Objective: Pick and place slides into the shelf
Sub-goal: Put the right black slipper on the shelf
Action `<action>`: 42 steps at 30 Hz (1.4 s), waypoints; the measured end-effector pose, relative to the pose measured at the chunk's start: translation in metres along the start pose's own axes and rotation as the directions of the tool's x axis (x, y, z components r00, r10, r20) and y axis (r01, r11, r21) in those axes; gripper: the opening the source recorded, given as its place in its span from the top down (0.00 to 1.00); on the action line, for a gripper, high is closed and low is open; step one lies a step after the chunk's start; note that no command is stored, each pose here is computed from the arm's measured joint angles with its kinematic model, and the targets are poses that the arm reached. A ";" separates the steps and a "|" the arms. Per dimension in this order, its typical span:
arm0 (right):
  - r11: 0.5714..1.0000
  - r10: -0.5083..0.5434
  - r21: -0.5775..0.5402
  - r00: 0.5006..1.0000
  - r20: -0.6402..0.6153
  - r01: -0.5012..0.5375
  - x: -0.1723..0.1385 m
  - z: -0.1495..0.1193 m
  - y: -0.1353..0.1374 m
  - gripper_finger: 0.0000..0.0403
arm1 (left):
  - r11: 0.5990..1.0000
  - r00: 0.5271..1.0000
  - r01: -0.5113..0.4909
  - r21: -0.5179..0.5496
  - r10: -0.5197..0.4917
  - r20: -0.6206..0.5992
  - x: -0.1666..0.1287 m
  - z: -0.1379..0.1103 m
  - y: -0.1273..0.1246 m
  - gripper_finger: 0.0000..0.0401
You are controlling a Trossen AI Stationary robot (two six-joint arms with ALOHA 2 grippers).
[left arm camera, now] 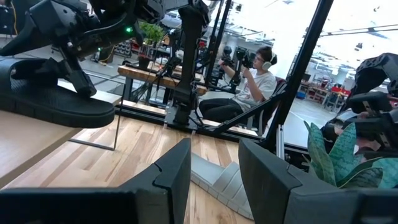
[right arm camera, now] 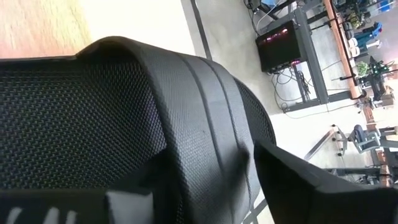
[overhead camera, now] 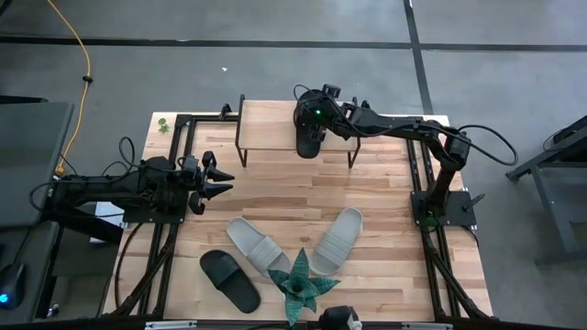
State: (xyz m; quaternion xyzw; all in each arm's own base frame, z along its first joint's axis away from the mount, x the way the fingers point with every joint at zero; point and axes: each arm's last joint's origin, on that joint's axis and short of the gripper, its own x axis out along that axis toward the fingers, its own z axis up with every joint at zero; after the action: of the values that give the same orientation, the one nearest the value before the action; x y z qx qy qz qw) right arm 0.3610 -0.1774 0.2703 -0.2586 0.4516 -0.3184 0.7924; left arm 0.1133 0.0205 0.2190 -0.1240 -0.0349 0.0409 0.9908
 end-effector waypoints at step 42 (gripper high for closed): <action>0.989 0.141 0.044 0.990 0.009 -0.141 -0.043 0.021 -0.001 0.53 | 1.000 1.000 -0.003 -0.001 0.003 -0.012 0.001 -0.001 0.000 0.69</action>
State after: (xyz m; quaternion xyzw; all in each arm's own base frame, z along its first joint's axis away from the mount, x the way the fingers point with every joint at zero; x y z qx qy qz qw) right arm 0.3625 -0.1440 0.3044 -0.2091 0.4592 -0.2710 0.8198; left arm 0.1139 0.0207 0.2179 -0.1251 -0.0289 0.0418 0.9908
